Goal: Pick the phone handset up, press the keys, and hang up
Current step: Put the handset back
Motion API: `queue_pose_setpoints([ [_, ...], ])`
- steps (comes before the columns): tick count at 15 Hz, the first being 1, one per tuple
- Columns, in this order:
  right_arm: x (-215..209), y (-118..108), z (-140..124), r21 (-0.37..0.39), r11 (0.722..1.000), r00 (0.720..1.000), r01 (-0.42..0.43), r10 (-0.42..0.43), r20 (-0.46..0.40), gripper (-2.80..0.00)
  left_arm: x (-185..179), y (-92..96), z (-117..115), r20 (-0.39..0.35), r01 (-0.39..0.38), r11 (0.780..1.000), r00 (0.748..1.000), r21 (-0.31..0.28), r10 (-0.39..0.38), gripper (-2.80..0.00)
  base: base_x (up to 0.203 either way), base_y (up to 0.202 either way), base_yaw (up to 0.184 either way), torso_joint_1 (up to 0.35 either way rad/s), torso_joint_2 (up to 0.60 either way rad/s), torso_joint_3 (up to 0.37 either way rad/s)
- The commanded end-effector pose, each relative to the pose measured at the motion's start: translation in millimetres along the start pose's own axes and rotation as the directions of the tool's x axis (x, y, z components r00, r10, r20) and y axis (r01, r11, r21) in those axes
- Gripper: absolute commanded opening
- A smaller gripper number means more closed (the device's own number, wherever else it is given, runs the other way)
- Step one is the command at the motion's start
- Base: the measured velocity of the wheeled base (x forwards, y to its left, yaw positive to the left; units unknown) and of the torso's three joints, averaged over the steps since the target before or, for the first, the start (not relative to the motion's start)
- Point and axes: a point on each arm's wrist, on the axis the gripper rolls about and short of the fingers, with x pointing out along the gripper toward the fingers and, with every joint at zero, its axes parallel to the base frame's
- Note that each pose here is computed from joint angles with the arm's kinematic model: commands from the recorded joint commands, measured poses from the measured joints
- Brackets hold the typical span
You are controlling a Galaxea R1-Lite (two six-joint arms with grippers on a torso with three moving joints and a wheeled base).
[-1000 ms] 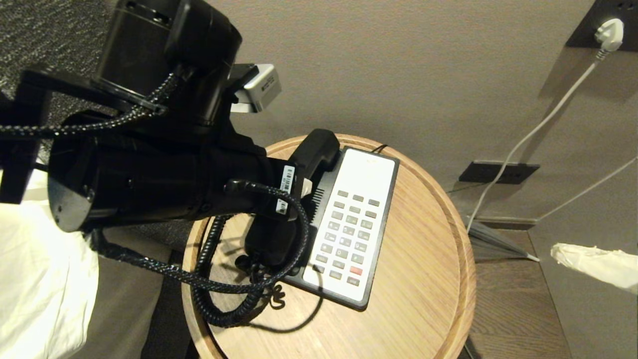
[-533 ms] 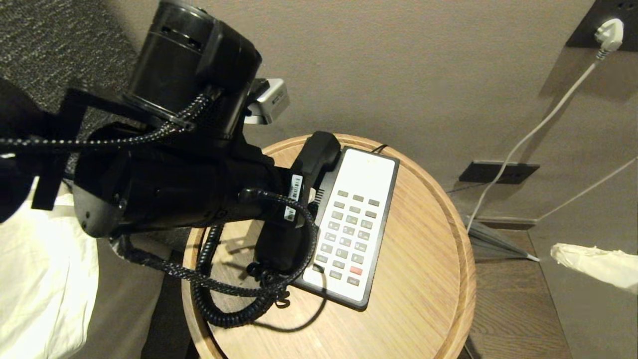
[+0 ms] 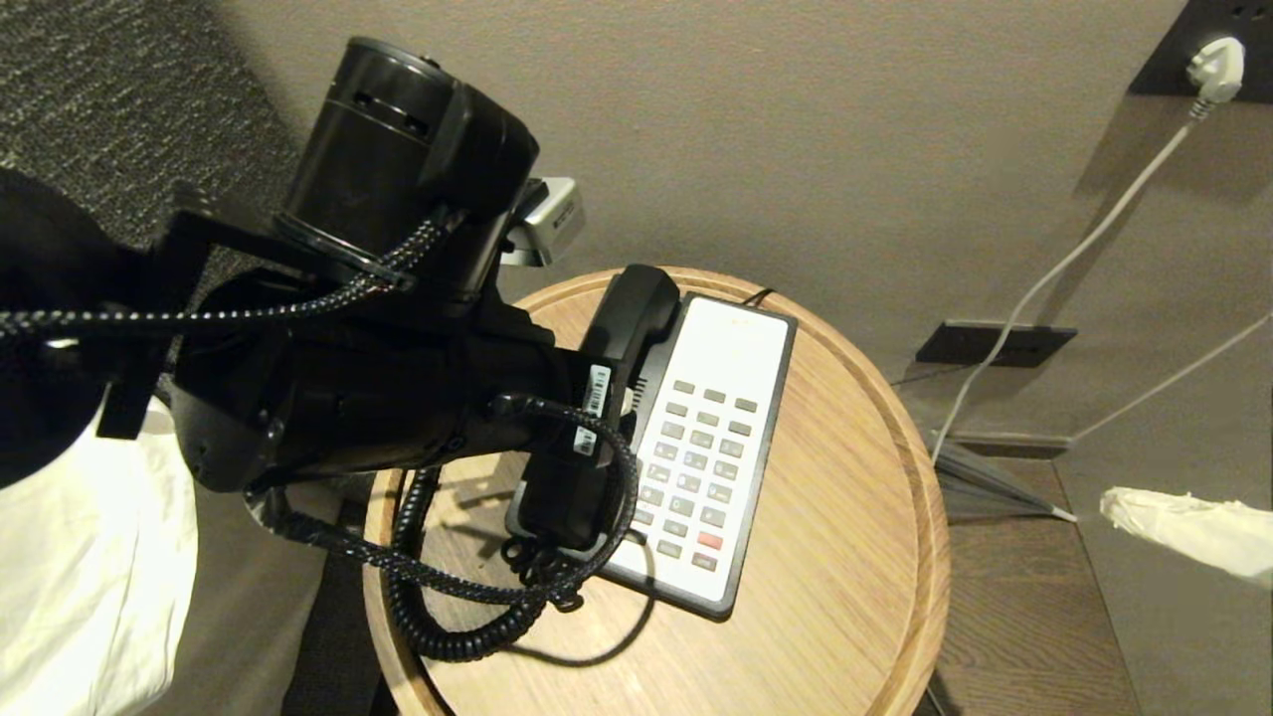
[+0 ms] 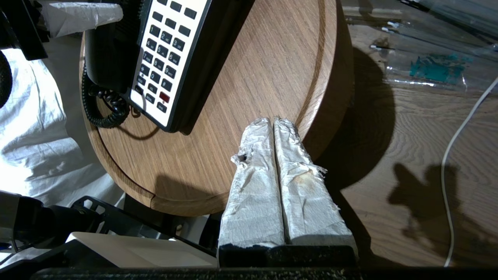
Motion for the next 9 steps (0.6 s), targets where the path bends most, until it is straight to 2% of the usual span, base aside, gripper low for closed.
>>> queue_pose_setpoints([
  [1,-0.9,-0.8,-0.6,0.001,1.0,1.0,0.001,-0.001,0.0,-2.8,4.0,-1.0,-0.9,-0.011,-0.004,1.0,1.0,0.001,0.004,-2.8,0.0,0.0,0.0,0.0,0.0,0.0],
  [5,-0.9,-0.8,-0.6,0.003,1.0,1.0,0.001,-0.001,0.0,-2.8,5.0,-1.4,-0.8,-0.01,-0.005,1.0,1.0,0.002,0.005,-2.8,0.0,0.0,0.0,0.0,0.0,0.0],
  [6,-0.9,-0.9,-0.8,0.002,1.0,1.0,0.001,-0.001,-0.002,-2.8,4.4,-1.7,1.1,-0.004,-0.004,1.0,1.0,-0.003,0.004,0.0,0.0,0.0,0.0,0.0,0.0,0.0],
  [9,-0.2,-1.3,-2.1,0.0,1.0,1.0,0.003,-0.003,-0.005,-2.8,1.1,-1.0,2.7,0.006,-0.003,1.0,1.0,0.002,0.003,0.0,0.0,0.0,0.0,0.0,0.0,0.0],
])
